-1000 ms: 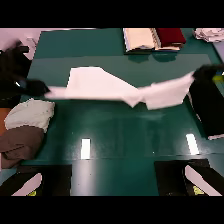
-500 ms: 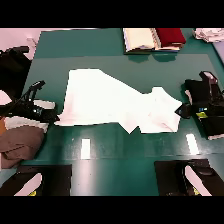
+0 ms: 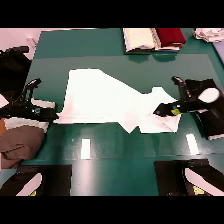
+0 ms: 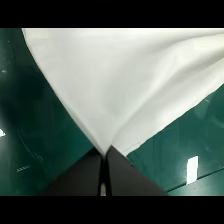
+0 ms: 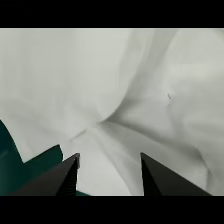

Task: Fold the shirts.

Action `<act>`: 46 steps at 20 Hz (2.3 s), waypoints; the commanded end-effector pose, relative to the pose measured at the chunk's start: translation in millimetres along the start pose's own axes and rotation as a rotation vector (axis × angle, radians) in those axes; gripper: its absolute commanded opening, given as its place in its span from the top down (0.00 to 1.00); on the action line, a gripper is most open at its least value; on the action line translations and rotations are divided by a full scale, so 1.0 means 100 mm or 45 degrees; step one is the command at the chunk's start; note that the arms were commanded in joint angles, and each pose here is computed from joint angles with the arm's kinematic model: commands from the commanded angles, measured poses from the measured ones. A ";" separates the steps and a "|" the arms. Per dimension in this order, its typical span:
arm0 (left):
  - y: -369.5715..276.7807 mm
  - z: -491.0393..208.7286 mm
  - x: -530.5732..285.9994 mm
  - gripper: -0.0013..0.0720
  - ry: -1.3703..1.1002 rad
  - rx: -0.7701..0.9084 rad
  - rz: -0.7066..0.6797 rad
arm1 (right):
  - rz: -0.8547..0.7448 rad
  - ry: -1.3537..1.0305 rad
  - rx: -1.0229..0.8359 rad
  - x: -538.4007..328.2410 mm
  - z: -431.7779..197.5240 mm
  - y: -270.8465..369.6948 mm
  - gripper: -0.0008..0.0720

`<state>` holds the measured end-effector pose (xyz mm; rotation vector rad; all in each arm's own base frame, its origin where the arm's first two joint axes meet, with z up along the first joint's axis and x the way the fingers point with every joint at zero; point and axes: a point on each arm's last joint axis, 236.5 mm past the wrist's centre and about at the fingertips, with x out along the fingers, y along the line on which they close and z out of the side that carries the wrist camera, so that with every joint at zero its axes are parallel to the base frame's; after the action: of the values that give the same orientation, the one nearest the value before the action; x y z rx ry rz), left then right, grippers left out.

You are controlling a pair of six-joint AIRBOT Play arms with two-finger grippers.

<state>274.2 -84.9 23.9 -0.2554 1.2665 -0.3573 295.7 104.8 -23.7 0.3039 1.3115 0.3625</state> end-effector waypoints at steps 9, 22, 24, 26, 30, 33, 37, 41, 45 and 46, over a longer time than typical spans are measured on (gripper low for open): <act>0.00 -0.01 0.00 0.95 0.005 0.004 -0.001 | 0.001 0.084 0.012 0.52 0.37 -0.02 0.97; -0.01 -0.02 0.00 0.95 0.010 0.003 -0.005 | -0.030 -0.776 -0.058 -1.41 2.49 0.18 0.25; -0.02 -0.05 0.00 0.95 0.026 0.004 -0.008 | -0.047 -0.667 0.001 -1.42 2.36 -0.05 0.26; -0.01 -0.04 0.00 0.95 0.021 0.004 -0.007 | -0.096 -0.508 0.061 -1.36 1.96 -0.37 0.29; 0.01 0.07 0.00 0.95 -0.039 0.002 0.006 | -0.220 -0.183 0.245 -1.06 0.71 -0.97 0.29; 0.01 0.08 0.00 0.95 -0.043 -0.003 0.005 | -0.195 -0.033 0.419 -0.78 -0.15 -1.09 0.28; 0.00 0.07 0.00 0.95 -0.039 -0.003 0.004 | -0.127 0.160 0.564 -0.42 -0.95 -1.02 0.18; 0.00 0.07 0.00 0.95 -0.038 -0.003 0.003 | -0.042 0.196 0.634 -0.20 -1.13 -0.90 0.20; 0.00 0.07 0.00 0.95 -0.039 -0.002 0.003 | -0.060 0.101 0.637 -0.18 -0.97 -0.97 0.30; 0.00 0.07 0.00 0.95 -0.039 -0.002 0.003 | -0.050 0.087 0.642 -0.18 -0.94 -0.96 0.30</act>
<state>280.7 -84.4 26.0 -0.2596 1.2377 -0.3493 202.6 9.9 -67.8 0.6660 1.4995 0.0074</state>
